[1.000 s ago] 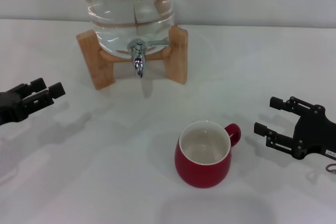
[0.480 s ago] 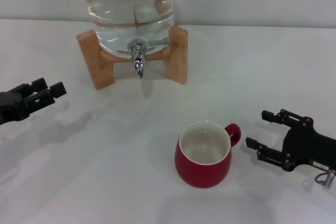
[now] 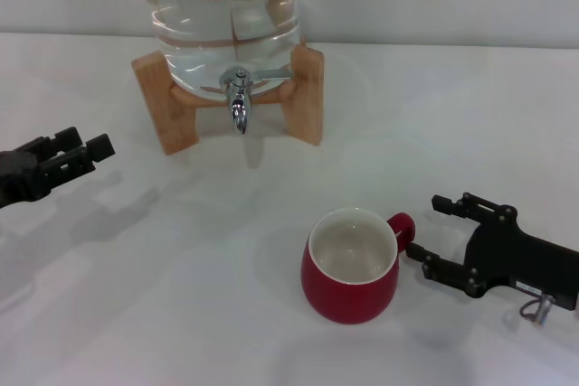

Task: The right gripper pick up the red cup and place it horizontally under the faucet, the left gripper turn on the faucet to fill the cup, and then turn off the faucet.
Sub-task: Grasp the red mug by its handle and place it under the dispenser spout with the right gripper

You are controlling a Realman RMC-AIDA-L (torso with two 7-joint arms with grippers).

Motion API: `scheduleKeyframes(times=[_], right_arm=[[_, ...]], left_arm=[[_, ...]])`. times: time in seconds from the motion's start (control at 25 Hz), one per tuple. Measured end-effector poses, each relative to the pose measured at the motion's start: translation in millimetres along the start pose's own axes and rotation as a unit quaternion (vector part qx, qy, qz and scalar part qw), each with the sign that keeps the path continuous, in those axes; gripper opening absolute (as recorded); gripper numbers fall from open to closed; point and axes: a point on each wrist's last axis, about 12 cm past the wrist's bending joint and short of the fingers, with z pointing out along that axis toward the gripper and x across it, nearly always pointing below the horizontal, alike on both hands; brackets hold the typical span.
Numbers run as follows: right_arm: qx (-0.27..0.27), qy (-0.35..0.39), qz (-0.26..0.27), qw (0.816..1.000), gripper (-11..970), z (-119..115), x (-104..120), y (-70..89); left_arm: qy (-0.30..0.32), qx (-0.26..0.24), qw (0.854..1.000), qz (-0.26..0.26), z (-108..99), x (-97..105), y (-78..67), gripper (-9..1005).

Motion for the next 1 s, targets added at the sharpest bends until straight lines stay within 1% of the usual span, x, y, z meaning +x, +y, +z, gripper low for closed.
scheduleKeyframes(times=[0.28, 0.72, 1.0], right_arm=[[0.011, -0.008, 0.001, 1.0, 637, 7, -3, -1.0], [0.013, 0.013, -0.001, 1.0, 629, 12, 0, 0.1], [0.015, 0.003, 0.002, 1.0, 624, 20, -5, 0.5]], left_arm=[[0.0, 0.0, 1.0, -0.001, 0, 0, 0.0, 847], [0.0, 0.001, 1.0, -0.001, 1, -1, -0.2, 847], [-0.001, 0.002, 1.0, -0.001, 2, -2, -0.6, 847]])
